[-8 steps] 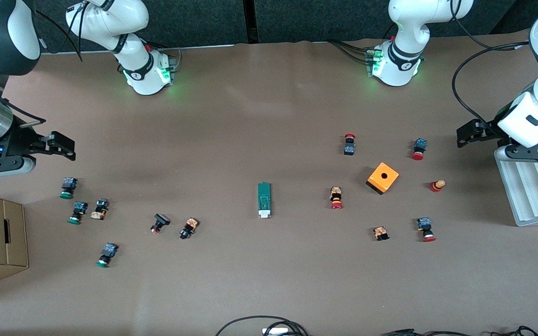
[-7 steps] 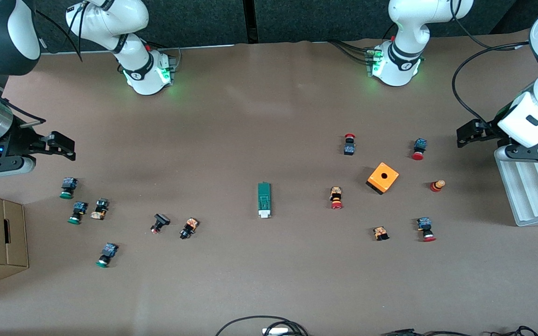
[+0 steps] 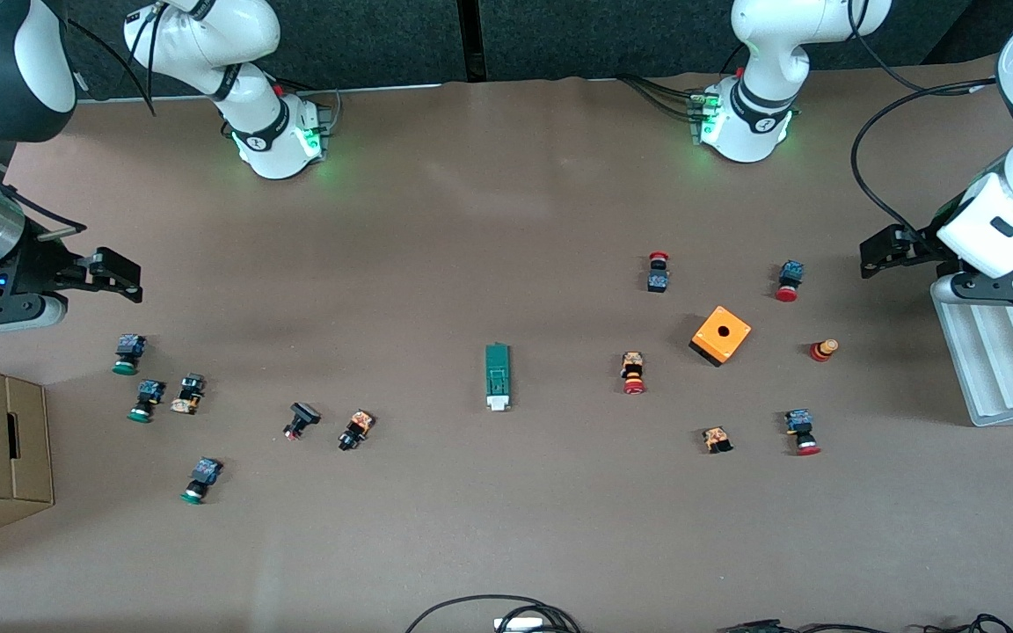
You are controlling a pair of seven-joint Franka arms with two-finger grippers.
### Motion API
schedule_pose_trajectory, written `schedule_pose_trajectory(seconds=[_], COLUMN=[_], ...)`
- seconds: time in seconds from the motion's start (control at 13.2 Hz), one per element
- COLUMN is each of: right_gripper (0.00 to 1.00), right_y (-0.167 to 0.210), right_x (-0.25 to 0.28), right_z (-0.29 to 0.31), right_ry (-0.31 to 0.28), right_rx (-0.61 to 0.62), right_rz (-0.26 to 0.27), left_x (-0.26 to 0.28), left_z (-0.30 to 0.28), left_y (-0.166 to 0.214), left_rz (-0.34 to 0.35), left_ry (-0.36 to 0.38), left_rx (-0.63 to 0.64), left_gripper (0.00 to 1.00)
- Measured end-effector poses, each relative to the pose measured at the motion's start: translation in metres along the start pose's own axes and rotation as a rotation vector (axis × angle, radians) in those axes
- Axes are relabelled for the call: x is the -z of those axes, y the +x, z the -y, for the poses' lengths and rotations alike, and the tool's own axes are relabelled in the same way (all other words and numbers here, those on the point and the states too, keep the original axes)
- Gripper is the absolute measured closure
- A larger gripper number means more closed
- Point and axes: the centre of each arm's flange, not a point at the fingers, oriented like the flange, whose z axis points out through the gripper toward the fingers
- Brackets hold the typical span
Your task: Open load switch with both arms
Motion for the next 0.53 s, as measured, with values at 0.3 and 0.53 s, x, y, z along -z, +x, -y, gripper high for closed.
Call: schedule_pose_trajectory(seconds=[0.3, 0.53], right_gripper=[0.0, 0.0], right_y=[0.0, 0.0001], right_x=[-0.0001, -0.0001], right_z=[0.0, 0.0], right_ry=[0.0, 0.0], right_rx=[0.0, 0.0], right_rz=[0.0, 0.0], left_x=[-0.0027, -0.0056], left_z=[0.0002, 0.0006], left_y=[0.0015, 0.0074], left_rz=[0.005, 0.009], left_ry=[0.0, -0.002], left_rx=[0.0, 0.0], left_gripper=[0.0, 0.0])
